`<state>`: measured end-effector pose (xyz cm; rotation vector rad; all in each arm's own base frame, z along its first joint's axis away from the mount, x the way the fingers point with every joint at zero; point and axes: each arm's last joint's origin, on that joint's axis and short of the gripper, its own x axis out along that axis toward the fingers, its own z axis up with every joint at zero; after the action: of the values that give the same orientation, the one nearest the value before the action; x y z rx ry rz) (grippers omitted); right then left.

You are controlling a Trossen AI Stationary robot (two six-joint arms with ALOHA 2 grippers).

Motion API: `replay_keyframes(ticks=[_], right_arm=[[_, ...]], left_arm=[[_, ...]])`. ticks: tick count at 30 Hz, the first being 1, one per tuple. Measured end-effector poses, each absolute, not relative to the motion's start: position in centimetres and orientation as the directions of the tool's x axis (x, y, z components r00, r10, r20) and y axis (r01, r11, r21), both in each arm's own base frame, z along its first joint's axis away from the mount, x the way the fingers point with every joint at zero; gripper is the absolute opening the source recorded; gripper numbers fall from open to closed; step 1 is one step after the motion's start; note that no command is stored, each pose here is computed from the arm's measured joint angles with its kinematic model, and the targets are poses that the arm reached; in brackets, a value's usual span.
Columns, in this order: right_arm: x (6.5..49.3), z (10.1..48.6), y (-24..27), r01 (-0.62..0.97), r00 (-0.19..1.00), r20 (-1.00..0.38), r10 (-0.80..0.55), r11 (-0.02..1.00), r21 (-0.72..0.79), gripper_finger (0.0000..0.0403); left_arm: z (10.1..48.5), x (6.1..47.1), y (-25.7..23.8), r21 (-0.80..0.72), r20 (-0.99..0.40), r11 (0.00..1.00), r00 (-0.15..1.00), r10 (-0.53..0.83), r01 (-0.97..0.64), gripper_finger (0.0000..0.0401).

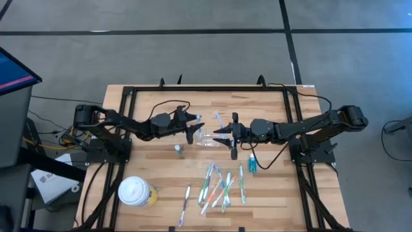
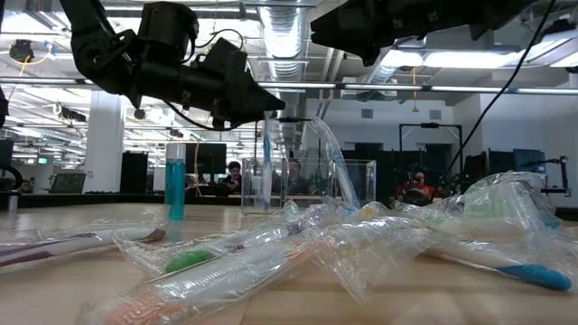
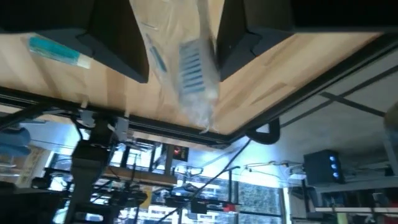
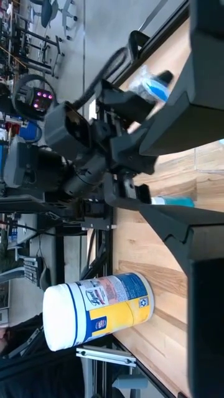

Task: Pick & Place toothbrushing station
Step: Put the blue toothbrush into the transparent organizer, then put the violet toothbrush into the transparent organizer

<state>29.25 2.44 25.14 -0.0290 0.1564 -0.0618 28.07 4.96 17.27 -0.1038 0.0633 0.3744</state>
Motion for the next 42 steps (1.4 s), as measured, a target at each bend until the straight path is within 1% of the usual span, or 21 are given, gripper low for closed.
replay_keyframes(ticks=[6,15,26,29,34,42], right_arm=[[29.2,24.9,2.4,0.059,0.982,-0.179,-0.065,0.998,-0.037,0.0128],[29.2,24.9,2.4,0.059,0.982,-0.175,-0.064,0.998,-0.036,0.0129],[29.2,24.9,2.4,0.059,0.982,-0.176,-0.064,0.998,-0.036,0.0127],[29.2,24.9,2.4,0.059,0.982,-0.176,-0.064,0.998,-0.036,0.0128],[29.2,24.9,2.4,0.059,0.982,-0.176,-0.065,0.998,-0.036,0.0128],[29.2,24.9,2.4,0.059,0.982,-0.175,-0.064,0.998,-0.036,0.0128]], left_arm=[[18.7,27.3,4.9,-0.089,-0.075,0.925,0.928,0.364,-0.370,0.0203],[19.8,25.6,4.6,-0.064,-0.179,0.924,0.915,0.362,-0.378,0.0205],[21.5,22.3,4.0,-0.090,-0.070,0.927,0.931,0.358,-0.364,0.0205],[21.7,21.7,3.4,-0.097,-0.053,0.940,0.945,0.323,-0.327,0.0205],[22.0,21.6,1.2,-0.097,-0.034,0.977,0.981,0.189,-0.191,0.0205],[21.6,21.5,-3.6,0.076,-0.059,0.997,0.998,0.020,-0.016,0.0200]])
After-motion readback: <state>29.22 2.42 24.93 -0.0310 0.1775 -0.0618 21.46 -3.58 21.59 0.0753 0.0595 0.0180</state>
